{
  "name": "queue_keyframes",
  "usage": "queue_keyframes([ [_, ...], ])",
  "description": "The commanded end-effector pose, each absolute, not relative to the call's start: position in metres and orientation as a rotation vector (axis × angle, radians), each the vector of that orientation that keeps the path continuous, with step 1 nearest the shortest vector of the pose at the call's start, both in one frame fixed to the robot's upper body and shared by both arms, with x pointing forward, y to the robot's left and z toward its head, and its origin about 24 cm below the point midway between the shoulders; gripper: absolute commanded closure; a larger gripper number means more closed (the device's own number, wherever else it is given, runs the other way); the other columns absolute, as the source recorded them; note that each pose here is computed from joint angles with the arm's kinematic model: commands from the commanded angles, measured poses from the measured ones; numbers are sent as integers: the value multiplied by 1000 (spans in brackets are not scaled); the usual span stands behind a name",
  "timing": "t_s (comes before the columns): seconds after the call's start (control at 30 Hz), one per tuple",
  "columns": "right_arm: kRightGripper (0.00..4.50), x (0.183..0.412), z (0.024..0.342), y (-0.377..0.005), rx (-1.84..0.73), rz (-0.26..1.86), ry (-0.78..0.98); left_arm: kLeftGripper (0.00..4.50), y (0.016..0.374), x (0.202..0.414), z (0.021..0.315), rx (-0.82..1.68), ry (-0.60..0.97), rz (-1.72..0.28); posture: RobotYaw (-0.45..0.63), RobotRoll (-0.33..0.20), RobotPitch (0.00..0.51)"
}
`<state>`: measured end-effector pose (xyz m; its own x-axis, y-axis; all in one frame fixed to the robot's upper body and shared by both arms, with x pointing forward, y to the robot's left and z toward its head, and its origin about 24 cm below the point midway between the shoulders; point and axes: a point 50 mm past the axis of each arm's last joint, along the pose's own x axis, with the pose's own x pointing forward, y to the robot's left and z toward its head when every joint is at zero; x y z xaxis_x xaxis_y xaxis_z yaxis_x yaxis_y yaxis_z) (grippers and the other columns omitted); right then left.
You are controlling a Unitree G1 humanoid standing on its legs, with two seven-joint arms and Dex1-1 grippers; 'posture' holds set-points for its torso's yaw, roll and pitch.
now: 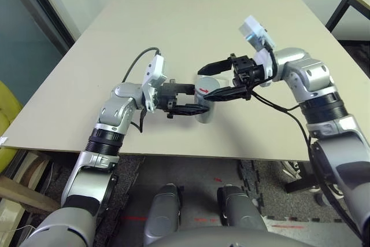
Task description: Pour the medicine from the bottle into the box.
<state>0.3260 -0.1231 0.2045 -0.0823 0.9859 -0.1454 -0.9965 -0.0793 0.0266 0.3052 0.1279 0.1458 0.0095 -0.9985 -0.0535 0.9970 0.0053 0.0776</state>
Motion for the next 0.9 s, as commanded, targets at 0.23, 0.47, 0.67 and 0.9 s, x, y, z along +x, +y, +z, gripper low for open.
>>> queue_keyframes([
  [0.23, 0, 327, 200, -173, -132, 1459, 179, 2052, 133, 307, 145, 112, -12, -1555, -39, 0, 52],
  [0.47, 0, 324, 207, -185, -169, 1418, 177, 2052, 136, 310, 145, 114, -14, -1541, -49, 0, 49],
  [0.67, 0, 314, 218, -162, -164, 1507, 140, 2052, 134, 311, 144, 109, -20, -1536, -51, 0, 49],
  [0.9, 0, 310, 217, -137, -155, 1581, 116, 2052, 133, 311, 144, 108, -24, -1539, -48, 0, 47],
])
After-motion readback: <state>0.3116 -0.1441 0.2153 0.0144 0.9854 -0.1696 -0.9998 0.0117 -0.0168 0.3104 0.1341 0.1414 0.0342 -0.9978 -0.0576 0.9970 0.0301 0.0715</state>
